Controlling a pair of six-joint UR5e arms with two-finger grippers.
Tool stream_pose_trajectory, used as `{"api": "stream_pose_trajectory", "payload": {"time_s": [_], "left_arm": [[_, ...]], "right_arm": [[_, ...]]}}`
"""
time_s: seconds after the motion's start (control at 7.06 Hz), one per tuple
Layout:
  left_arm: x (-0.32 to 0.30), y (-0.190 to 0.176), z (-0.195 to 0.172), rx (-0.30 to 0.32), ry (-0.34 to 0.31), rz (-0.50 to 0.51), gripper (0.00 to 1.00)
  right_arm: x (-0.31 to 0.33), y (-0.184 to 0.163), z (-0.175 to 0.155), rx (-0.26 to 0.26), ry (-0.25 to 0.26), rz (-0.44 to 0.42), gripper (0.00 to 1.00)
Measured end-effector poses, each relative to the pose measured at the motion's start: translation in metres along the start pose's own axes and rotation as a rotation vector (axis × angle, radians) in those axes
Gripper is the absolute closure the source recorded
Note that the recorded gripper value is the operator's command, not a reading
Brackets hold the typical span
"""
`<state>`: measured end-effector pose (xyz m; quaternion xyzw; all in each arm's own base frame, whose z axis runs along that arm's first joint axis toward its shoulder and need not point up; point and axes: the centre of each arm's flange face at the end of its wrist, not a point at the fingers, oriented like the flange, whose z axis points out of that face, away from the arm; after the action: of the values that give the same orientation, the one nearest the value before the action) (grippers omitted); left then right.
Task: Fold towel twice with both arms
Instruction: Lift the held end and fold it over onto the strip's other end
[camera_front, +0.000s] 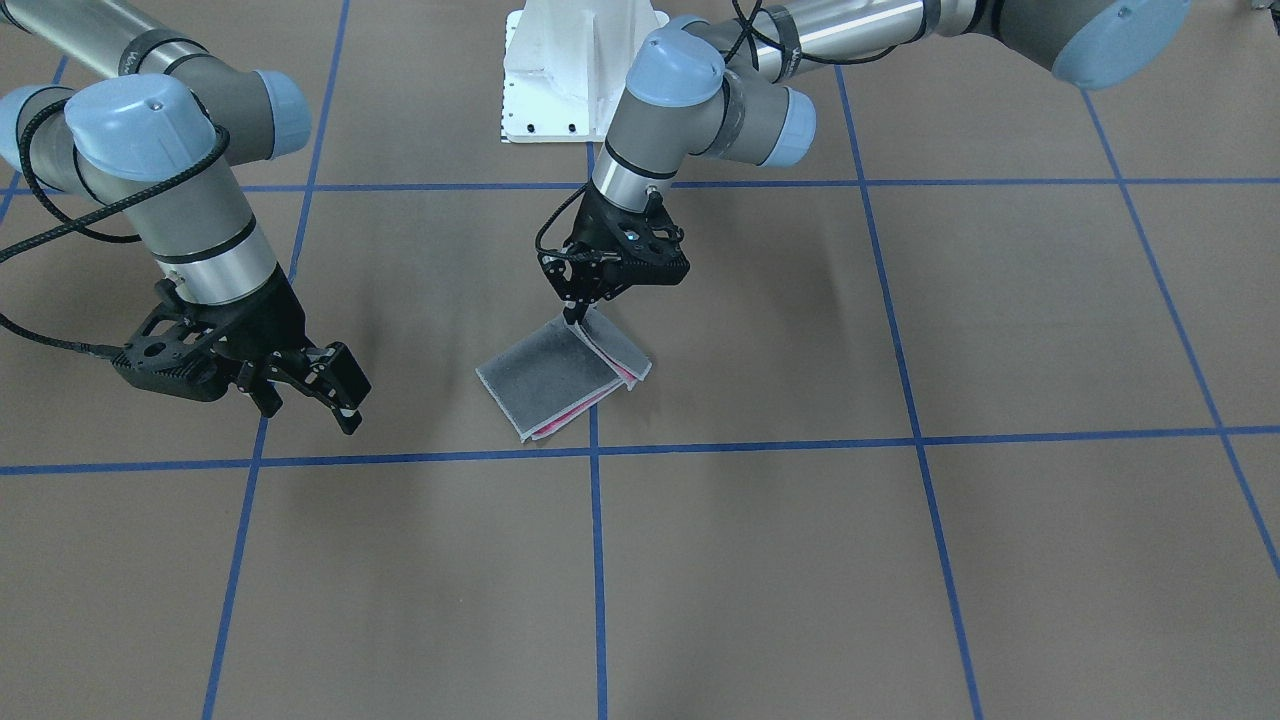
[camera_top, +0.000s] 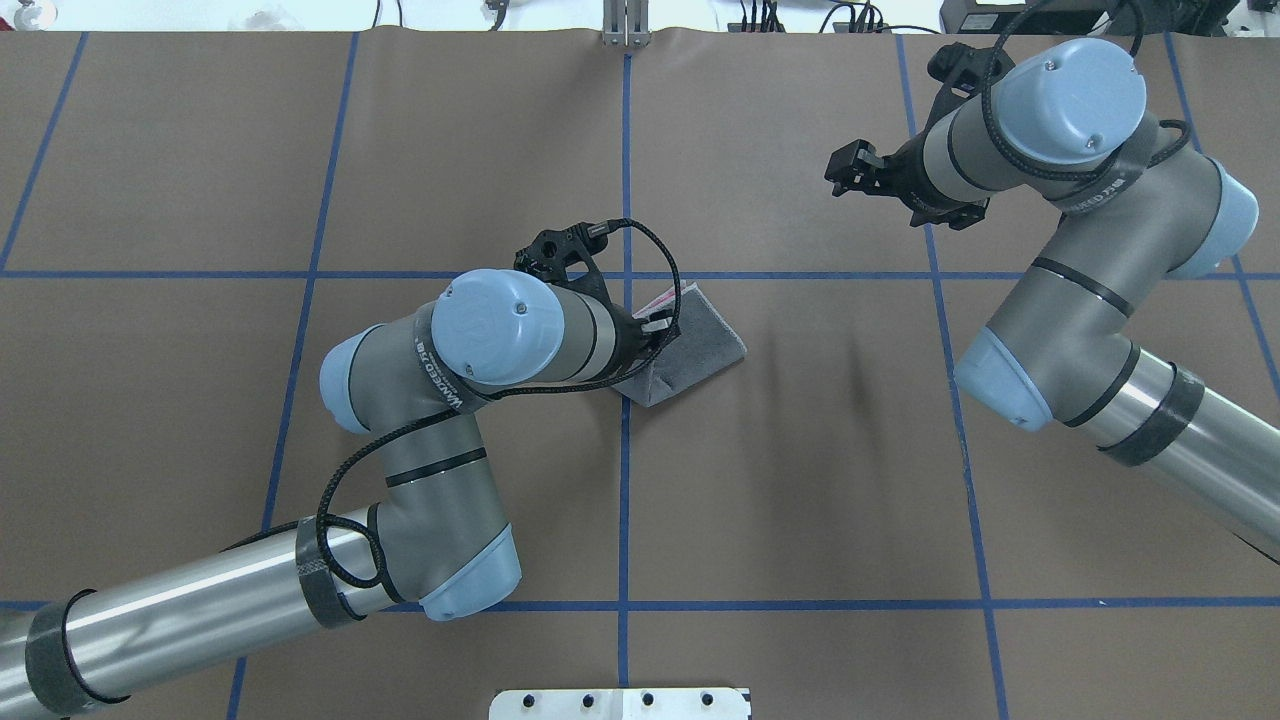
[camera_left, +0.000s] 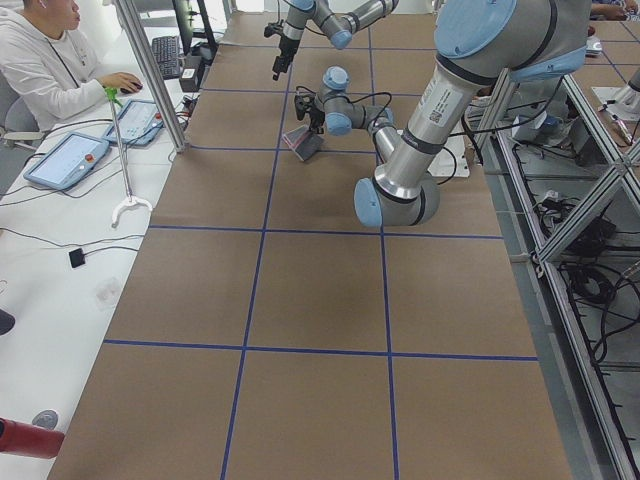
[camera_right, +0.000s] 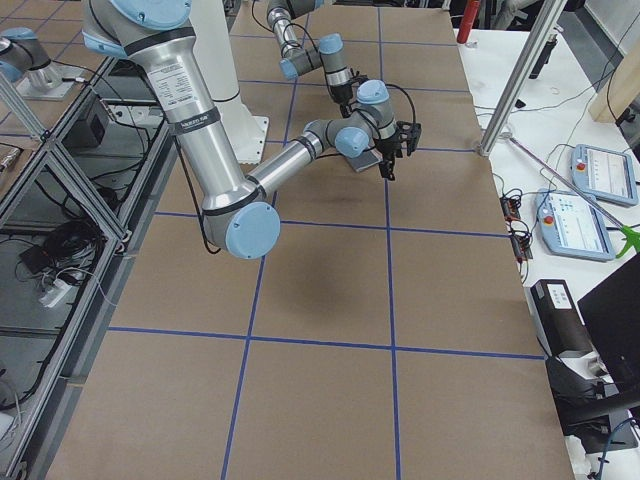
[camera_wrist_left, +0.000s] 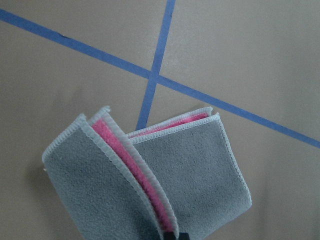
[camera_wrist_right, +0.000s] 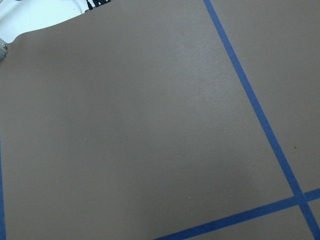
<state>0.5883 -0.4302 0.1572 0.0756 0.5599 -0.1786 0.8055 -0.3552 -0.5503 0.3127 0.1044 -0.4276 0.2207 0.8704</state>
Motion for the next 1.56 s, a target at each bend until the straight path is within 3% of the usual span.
{"api": "stream_pose_trajectory", "payload": {"time_s": [0.57,1.56], "left_arm": [[0.033,-0.012,-0.009,0.018,-0.003,-0.008,1.00],[0.086,-0.012,0.039,0.018,-0.068,-0.010,1.00]], "right_arm": [[-0.002,0.001,0.000,-0.001,-0.002,-0.001,0.01],[-0.002,0.001,0.000,0.000,-0.002,-0.002,0.01]]}}
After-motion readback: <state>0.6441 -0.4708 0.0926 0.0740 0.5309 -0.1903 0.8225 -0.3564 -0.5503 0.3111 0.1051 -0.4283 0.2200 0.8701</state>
